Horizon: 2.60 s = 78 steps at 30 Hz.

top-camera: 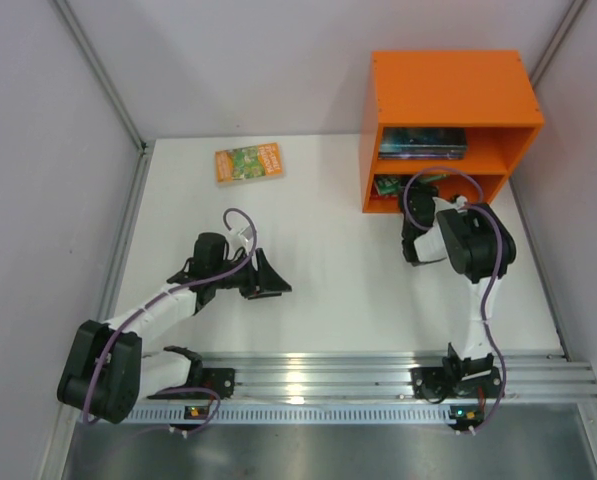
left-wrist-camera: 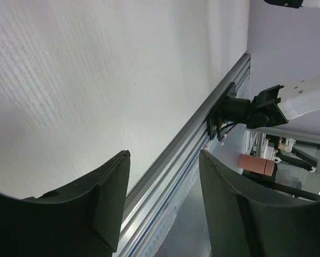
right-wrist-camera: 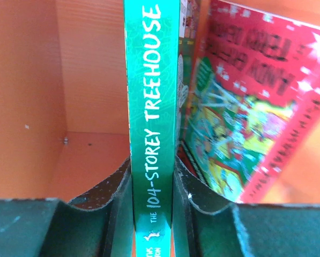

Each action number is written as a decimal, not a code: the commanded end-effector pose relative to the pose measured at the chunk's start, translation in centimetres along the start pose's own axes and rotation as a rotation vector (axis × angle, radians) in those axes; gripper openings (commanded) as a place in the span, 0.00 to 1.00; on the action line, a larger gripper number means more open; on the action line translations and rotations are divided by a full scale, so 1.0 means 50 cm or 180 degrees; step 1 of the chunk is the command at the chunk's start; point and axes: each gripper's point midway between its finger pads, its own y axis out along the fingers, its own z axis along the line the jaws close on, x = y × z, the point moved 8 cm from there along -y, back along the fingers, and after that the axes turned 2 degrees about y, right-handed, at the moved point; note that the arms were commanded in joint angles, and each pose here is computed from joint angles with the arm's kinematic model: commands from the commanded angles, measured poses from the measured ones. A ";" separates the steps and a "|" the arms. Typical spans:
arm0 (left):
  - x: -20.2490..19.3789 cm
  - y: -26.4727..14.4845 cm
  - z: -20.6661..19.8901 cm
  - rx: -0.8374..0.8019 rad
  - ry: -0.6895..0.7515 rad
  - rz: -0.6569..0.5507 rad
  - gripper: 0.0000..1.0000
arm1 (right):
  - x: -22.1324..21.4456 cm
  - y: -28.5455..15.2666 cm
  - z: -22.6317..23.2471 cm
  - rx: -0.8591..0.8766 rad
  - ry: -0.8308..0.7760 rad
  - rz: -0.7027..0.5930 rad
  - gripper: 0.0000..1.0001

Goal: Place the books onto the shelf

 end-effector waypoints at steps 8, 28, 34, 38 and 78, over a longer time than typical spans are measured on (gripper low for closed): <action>0.003 0.002 -0.006 -0.0112 0.0124 0.0012 0.59 | -0.049 -0.059 0.084 0.0403 0.0142 0.0514 0.40; -0.004 -0.001 -0.004 -0.0066 0.0088 0.0012 0.59 | -0.029 -0.095 0.032 -0.0352 0.0009 0.1299 0.51; -0.009 -0.007 -0.007 -0.0044 0.0109 -0.0015 0.59 | -0.017 -0.097 0.012 -0.0529 -0.0047 0.1333 0.52; -0.014 -0.009 -0.006 -0.0036 0.0097 -0.0012 0.59 | -0.009 -0.103 0.002 -0.0617 -0.0038 0.1330 0.52; -0.034 -0.001 0.010 0.0100 -0.0032 -0.0028 0.58 | 0.018 -0.051 0.003 -0.0592 0.0105 0.1251 0.15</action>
